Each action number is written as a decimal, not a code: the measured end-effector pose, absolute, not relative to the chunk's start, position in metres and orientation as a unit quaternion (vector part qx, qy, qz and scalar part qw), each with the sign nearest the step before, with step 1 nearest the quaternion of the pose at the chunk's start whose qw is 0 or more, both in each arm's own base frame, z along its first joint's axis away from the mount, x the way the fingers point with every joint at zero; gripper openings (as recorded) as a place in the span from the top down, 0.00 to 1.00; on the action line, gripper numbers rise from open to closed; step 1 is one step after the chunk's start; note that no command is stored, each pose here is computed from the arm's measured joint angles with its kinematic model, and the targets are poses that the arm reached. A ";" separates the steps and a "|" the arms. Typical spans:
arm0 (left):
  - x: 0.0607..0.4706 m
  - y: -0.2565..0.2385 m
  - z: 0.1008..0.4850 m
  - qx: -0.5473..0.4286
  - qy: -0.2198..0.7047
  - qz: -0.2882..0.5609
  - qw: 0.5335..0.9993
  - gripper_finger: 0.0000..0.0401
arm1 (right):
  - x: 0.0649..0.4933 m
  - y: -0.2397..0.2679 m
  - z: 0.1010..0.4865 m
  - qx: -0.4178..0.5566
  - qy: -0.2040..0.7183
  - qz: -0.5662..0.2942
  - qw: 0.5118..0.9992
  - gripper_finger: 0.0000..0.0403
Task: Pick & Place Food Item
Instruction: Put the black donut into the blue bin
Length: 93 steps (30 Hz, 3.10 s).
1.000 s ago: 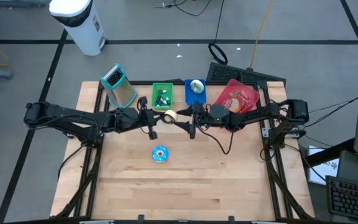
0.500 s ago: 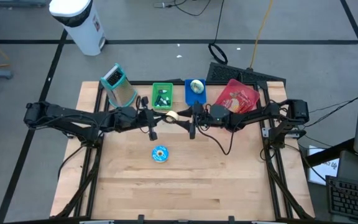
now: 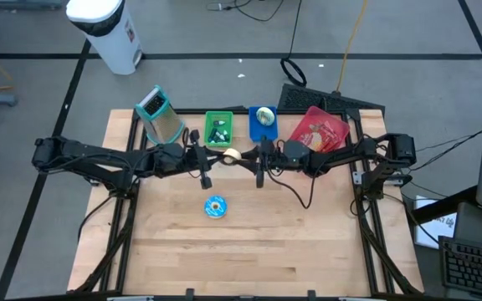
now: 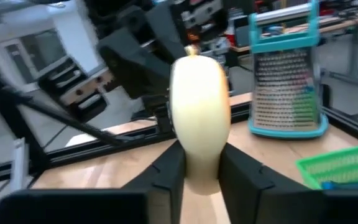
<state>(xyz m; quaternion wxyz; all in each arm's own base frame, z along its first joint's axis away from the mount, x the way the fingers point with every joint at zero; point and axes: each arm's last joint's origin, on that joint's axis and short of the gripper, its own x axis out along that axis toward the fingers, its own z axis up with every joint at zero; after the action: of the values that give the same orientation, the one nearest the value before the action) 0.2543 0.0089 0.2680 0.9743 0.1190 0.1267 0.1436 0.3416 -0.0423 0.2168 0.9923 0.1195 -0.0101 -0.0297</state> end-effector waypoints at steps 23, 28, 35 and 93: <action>0.223 0.009 0.303 0.078 0.051 0.155 0.984 0.37 | 0.337 -0.042 0.214 0.103 0.045 -0.030 0.993 0.98; 0.216 0.009 0.300 0.085 0.079 0.149 0.982 0.32 | 0.321 -0.061 0.231 0.119 0.057 -0.065 0.989 0.98; 0.215 0.021 0.267 0.058 0.106 0.176 0.977 0.31 | 0.300 -0.103 0.247 0.130 0.106 -0.142 0.976 0.98; 0.204 0.038 0.226 -0.013 0.101 0.204 0.974 0.31 | 0.287 -0.206 0.156 0.135 0.248 -0.311 0.908 0.59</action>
<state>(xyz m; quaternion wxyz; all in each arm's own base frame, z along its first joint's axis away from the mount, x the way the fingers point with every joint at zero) 0.2038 0.0383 0.2262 0.9737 -0.0127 0.1006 0.2041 0.2868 -0.2059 0.1559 0.9076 0.1349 0.2479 -0.3107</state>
